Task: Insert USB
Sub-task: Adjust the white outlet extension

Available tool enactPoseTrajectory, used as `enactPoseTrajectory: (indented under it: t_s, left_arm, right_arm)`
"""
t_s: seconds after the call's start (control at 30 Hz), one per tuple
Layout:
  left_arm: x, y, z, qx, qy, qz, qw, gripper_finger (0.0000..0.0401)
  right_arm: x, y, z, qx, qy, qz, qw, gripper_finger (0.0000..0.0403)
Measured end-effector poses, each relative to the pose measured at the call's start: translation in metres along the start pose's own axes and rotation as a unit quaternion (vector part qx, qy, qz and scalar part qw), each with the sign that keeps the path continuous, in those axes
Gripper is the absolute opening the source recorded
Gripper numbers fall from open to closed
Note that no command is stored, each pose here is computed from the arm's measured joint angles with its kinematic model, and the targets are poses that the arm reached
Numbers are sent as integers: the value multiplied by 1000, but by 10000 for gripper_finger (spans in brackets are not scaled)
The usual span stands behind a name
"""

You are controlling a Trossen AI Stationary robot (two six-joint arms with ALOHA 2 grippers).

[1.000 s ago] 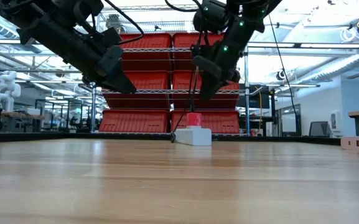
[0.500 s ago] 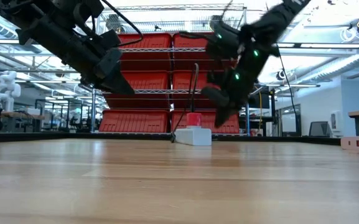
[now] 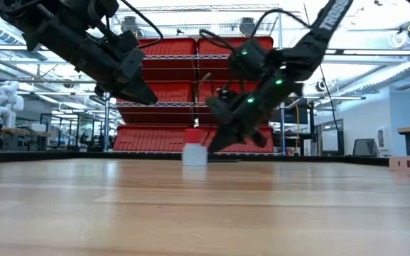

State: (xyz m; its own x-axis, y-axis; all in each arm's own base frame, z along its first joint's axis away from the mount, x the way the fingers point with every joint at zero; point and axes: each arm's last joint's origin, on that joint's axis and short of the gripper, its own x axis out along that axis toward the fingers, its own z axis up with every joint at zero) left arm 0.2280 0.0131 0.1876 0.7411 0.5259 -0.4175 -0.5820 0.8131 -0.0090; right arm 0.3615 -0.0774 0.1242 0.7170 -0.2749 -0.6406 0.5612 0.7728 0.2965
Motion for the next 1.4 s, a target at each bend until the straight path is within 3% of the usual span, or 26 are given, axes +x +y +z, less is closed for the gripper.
enactPoseTrajectory:
  t_s: [0.17, 0.3, 0.4, 0.53, 0.67, 0.8, 1.1, 1.4]
  left_arm:
    - [0, 0, 0, -4, 1, 1, 1000, 169]
    - [0, 0, 0, -15, 0, 1, 1000, 158]
    - [1, -3, -3, -25, 13, -29, 999, 133]
    - [6, -9, -14, -53, 13, -122, 991, 84]
    - [19, -19, -26, -52, -9, -156, 986, 20]
    - [38, -25, -43, -26, -18, -149, 988, 8]
    - [77, -20, -65, -8, -7, -35, 999, 3]
    - [108, -17, -68, 4, 7, -6, 1000, 2]
  right_arm:
    - [19, 11, 22, -39, -23, 11, 999, 0]
    - [17, 10, 42, -62, -41, 31, 997, 0]
    - [-1, 5, 48, -96, -15, 14, 995, 0]
    - [-41, -3, 45, -131, 20, -16, 991, 0]
    - [-81, -11, 29, -123, -9, -24, 992, 0]
    - [-110, -18, 10, -100, -48, -35, 993, 0]
    - [-145, -10, 6, -126, -97, -44, 986, 0]
    - [-145, -11, -3, -140, -37, -2, 989, 0]
